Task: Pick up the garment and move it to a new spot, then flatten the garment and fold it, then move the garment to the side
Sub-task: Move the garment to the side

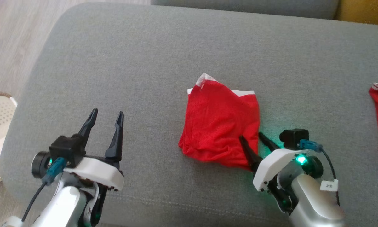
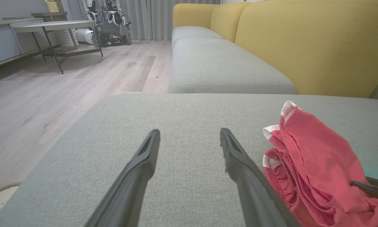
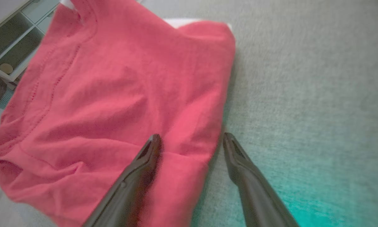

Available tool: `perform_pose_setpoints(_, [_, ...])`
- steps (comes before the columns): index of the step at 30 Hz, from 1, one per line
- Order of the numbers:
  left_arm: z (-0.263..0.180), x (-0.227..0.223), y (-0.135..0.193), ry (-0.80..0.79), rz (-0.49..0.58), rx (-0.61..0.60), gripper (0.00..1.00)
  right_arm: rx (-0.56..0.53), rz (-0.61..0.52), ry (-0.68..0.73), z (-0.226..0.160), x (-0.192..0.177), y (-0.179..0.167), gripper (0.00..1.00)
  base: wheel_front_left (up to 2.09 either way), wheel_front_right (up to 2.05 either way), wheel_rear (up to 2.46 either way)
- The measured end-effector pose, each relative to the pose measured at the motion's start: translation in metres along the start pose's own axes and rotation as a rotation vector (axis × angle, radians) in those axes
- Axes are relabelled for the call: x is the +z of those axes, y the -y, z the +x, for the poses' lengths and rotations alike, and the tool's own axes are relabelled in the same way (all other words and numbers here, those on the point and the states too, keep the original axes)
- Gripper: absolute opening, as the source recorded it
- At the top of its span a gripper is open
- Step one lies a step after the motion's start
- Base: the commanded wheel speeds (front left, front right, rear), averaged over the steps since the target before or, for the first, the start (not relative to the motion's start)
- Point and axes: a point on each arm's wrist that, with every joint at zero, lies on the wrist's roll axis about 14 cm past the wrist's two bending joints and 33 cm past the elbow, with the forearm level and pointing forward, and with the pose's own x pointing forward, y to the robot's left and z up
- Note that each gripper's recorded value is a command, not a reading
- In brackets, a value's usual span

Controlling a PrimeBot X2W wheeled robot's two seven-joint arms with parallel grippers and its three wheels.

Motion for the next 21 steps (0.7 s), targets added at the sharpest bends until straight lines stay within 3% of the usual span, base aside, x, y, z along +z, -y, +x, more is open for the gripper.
perform_pose_setpoints(6, [0.003, -0.005, -0.001, -0.009, -0.001, 0.004, 1.00, 0.022, 0.020, -0.070, 0.013, -0.013, -0.003, 1.00, 0.00, 0.00, 0.00])
perform_pose_setpoints(8, [0.003, -0.006, 0.000, -0.006, -0.002, 0.000, 1.00, 0.038, 0.022, -0.074, 0.014, -0.013, -0.008, 0.29, 0.00, 0.00, 0.00])
perform_pose_setpoints(9, [0.004, -0.006, 0.001, -0.008, -0.002, -0.003, 1.00, 0.042, 0.019, -0.080, 0.014, -0.014, -0.009, 0.00, 0.00, 0.00, 0.00])
perform_pose_setpoints(16, [0.012, -0.004, 0.013, 0.004, -0.005, -0.043, 1.00, 0.025, -0.005, -0.054, 0.005, -0.014, -0.003, 0.00, 0.00, 0.00, 0.00])
perform_pose_setpoints(21, [0.022, 0.000, 0.031, 0.021, -0.008, -0.095, 1.00, -0.025, -0.088, 0.024, -0.008, 0.008, 0.015, 0.00, 0.00, 0.00, 0.00])
